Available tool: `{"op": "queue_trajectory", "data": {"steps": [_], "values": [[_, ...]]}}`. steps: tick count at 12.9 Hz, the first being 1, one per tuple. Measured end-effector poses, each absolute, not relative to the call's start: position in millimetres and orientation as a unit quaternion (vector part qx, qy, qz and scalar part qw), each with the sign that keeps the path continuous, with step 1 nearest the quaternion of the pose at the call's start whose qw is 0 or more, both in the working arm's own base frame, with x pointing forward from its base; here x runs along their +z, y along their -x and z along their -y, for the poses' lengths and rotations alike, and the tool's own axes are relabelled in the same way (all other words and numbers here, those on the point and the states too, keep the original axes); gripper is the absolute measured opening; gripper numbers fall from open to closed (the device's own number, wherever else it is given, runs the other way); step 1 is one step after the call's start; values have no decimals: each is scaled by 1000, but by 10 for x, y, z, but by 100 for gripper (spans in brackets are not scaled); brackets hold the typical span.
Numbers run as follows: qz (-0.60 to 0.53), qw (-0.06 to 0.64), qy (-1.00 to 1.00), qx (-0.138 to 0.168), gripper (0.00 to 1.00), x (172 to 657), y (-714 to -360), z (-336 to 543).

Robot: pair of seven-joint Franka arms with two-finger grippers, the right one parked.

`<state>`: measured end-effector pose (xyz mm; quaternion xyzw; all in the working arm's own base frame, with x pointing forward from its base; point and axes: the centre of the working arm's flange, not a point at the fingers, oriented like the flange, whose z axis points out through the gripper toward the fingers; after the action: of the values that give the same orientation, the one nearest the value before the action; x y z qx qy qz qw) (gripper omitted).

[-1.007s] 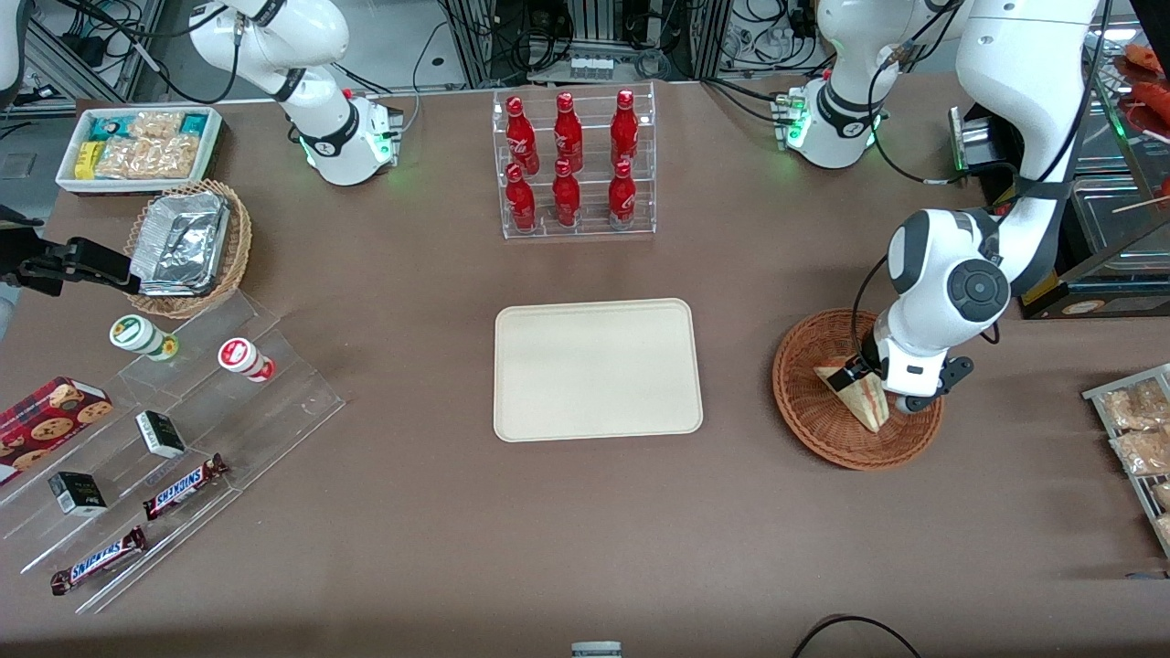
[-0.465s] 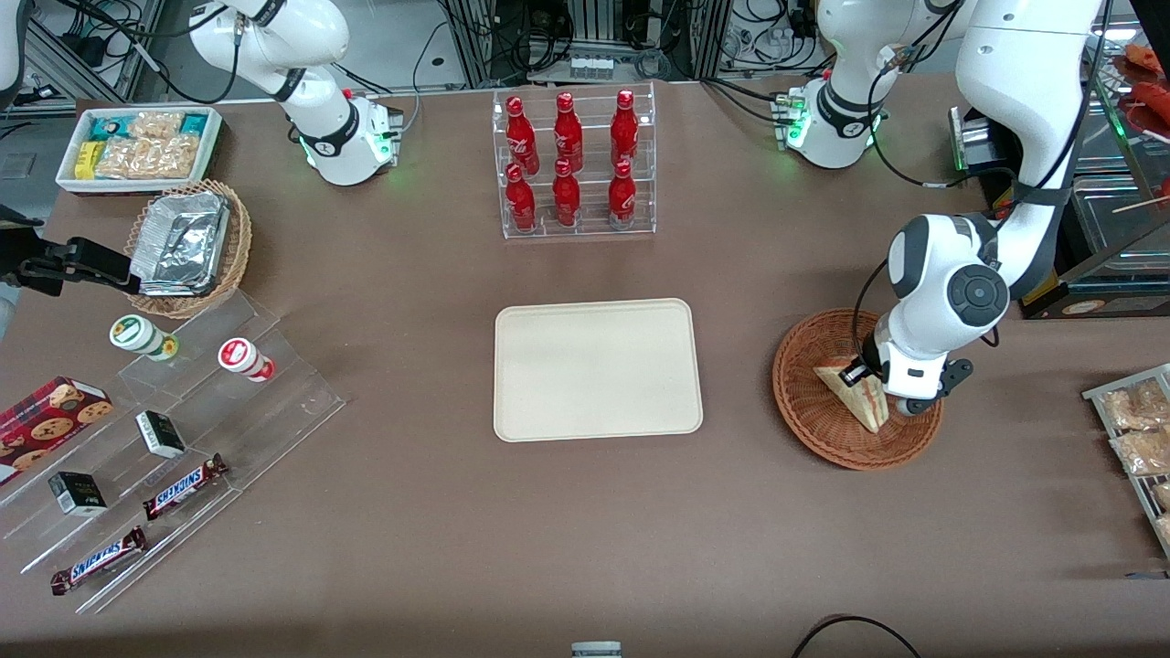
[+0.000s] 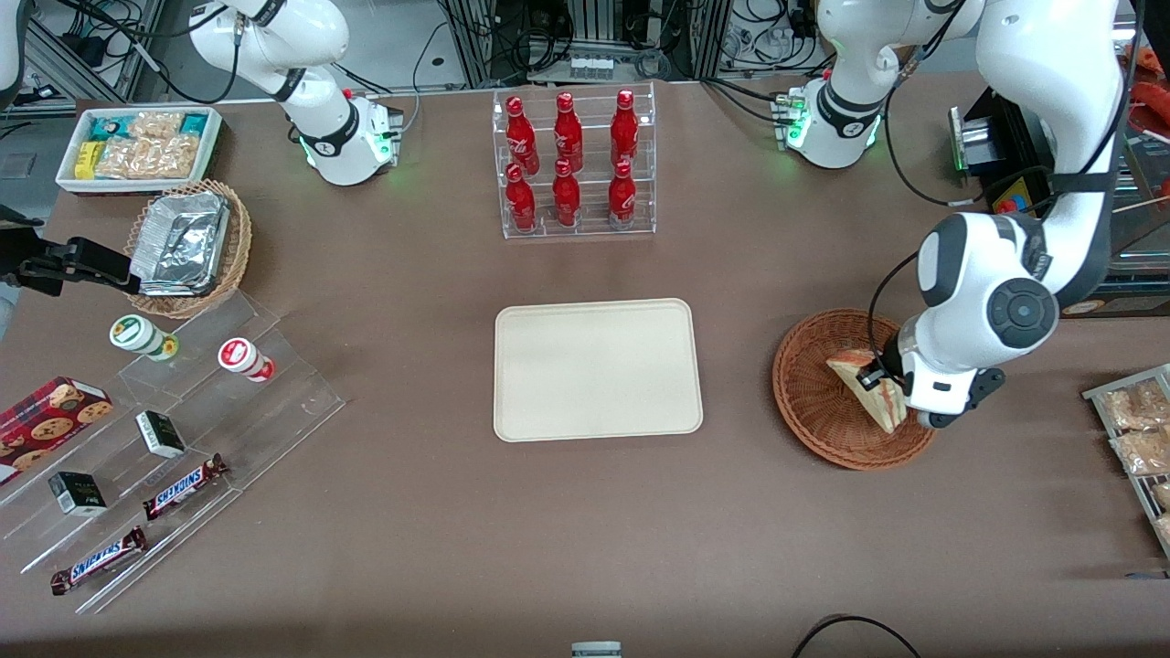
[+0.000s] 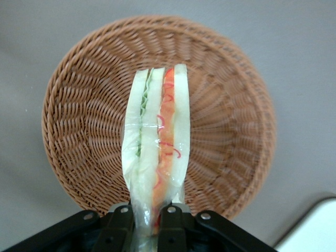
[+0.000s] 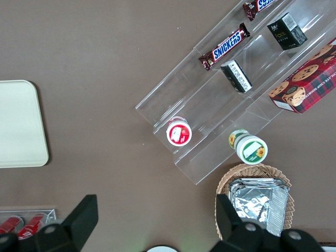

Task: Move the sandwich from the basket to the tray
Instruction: 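Lift the sandwich and carry it with the left gripper over the tray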

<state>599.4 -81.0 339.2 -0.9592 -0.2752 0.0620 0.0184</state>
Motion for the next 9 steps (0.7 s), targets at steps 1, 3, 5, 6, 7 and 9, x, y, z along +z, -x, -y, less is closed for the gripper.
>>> {"op": "queue_trajectory", "data": {"steps": [1, 3, 5, 6, 7, 9], "values": [[265, 16, 962, 58, 15, 3469, -6026, 869], [222, 11, 974, 52, 15, 3561, -6036, 1108], [178, 9, 983, 50, 15, 3592, -5970, 1608], [158, 8, 986, 50, 15, 3586, -5944, 1867], [138, 8, 989, 55, 15, 3570, -5933, 2122], [100, -4, 992, 76, 15, 3473, -5943, 2637]]}}
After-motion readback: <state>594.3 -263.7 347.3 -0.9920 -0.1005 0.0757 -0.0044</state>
